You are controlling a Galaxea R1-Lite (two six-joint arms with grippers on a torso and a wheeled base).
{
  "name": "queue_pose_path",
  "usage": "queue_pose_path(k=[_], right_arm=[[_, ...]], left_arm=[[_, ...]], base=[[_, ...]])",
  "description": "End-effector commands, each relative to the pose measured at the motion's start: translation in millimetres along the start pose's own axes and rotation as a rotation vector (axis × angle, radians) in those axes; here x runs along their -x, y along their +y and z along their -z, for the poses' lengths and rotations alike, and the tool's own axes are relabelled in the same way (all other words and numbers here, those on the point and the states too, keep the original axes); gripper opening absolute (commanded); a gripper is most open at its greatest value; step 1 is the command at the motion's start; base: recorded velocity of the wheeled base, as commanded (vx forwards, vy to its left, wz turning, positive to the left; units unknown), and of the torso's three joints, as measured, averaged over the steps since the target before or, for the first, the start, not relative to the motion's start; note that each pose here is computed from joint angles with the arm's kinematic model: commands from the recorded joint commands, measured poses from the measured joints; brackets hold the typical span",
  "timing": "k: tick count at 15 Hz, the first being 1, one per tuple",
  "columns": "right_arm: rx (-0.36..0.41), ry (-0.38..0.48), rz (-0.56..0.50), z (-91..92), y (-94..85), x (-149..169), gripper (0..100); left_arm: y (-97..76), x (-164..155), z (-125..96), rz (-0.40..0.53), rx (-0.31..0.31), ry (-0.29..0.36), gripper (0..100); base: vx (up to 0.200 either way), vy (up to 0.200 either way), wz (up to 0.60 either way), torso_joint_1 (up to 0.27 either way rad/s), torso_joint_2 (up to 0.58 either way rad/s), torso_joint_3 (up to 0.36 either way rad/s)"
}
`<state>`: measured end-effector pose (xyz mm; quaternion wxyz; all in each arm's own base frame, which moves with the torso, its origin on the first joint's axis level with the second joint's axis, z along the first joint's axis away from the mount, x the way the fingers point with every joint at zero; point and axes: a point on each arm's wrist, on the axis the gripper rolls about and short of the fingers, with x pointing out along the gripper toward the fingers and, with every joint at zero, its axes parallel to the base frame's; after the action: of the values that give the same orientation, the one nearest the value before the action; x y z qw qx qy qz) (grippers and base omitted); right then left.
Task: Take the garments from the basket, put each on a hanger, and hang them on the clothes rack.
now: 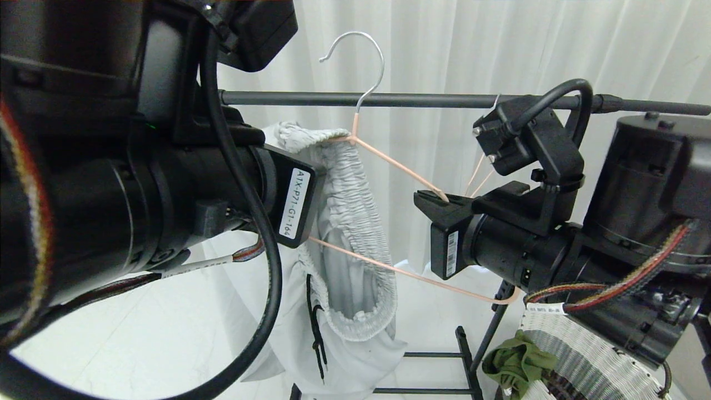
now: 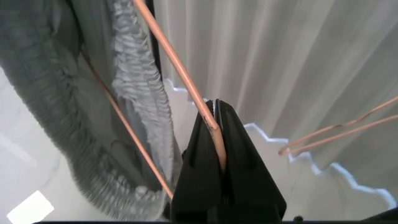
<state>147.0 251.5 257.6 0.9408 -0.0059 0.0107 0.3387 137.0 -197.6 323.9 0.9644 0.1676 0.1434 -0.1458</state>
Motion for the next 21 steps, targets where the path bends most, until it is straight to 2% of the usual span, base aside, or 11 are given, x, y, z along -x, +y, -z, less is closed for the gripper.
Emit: queue_pose_path(k=[1,5,6,11,14,15,17,20,21], right_arm=[[-0.006,-0.018,0.001,-1.7,-0.1,0.5,0],[0.022,-0.062,0.010,-7.6,-2.8,2.5,0],[0.031,-0.075,0.011,-9.3,-3.0,3.0,0],[0.058,-0.113,0.023,-15.4,-5.9,5.5,0],[0.074,-0.127,0.060,-20.0,-17.5,7.1,0],[0.077,-0.128,0.065,-20.4,-19.9,7.8,0],[0.100,-0.117,0.086,-17.1,-29.6,12.7,0],[0.122,-0.111,0.080,-14.4,-34.2,24.3,0],[0.134,-0.106,0.079,-12.7,-35.7,29.5,0]], left_arm=[[-3.2,0.7,0.6,0.010,-0.009,0.001,0],[-9.2,0.2,2.9,0.025,-0.023,0.005,0],[-9.9,0.5,3.2,0.028,-0.025,0.005,100],[-7.2,3.4,2.7,0.028,-0.017,-0.001,100],[5.9,17.3,4.2,0.028,-0.023,-0.025,100],[11.9,23.6,5.1,0.028,-0.045,-0.037,100],[35.6,47.3,9.9,0.021,-0.164,-0.086,100],[63.2,58.5,12.1,0.009,-0.248,-0.117,100],[76.2,57.8,13.6,-0.037,-0.333,-0.107,100]], base=[[0.000,0.000,0.00,0.000,0.00,0.000],[0.000,0.000,0.00,0.000,0.00,0.000],[0.000,0.000,0.00,0.000,0.00,0.000],[0.000,0.000,0.00,0.000,0.00,0.000],[0.000,0.000,0.00,0.000,0.00,0.000],[0.000,0.000,0.00,0.000,0.00,0.000],[0.000,0.000,0.00,0.000,0.00,0.000],[0.000,0.000,0.00,0.000,0.00,0.000],[0.000,0.000,0.00,0.000,0.00,0.000]])
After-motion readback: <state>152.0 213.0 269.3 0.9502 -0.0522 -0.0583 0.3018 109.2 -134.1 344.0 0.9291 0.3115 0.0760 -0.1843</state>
